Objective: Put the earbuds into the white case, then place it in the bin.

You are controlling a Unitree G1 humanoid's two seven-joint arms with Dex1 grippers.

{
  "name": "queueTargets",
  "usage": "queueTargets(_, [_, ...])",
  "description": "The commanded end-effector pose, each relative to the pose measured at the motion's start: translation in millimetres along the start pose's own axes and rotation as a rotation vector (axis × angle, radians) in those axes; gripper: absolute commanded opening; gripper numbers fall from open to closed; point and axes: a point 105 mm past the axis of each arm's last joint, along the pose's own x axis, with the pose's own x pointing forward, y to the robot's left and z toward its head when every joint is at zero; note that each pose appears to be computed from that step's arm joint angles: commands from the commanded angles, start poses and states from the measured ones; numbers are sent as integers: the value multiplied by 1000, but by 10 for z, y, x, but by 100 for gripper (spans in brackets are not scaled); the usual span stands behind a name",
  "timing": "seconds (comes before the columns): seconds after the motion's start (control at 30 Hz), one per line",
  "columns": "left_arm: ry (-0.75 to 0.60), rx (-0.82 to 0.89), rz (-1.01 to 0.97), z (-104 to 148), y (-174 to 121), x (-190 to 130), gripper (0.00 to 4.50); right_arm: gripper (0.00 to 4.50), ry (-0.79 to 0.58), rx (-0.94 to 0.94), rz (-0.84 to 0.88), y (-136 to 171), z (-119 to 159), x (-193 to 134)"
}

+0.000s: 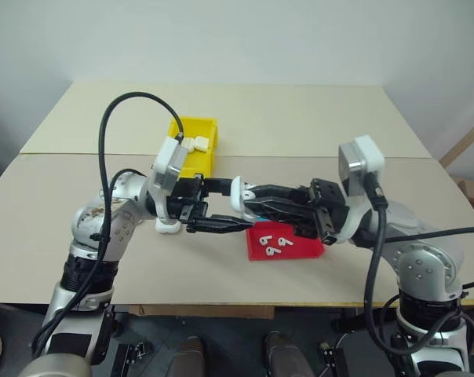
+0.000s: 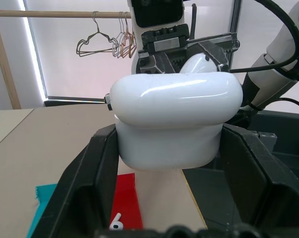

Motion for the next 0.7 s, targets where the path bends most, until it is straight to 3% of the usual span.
queueTargets(0.03, [-21, 48, -6, 118, 2, 5, 277, 64, -14, -26, 26, 90, 43, 6])
queueTargets(0.7, [-27, 49, 3, 115, 9, 1, 277, 64, -70, -12, -9, 80, 30, 48])
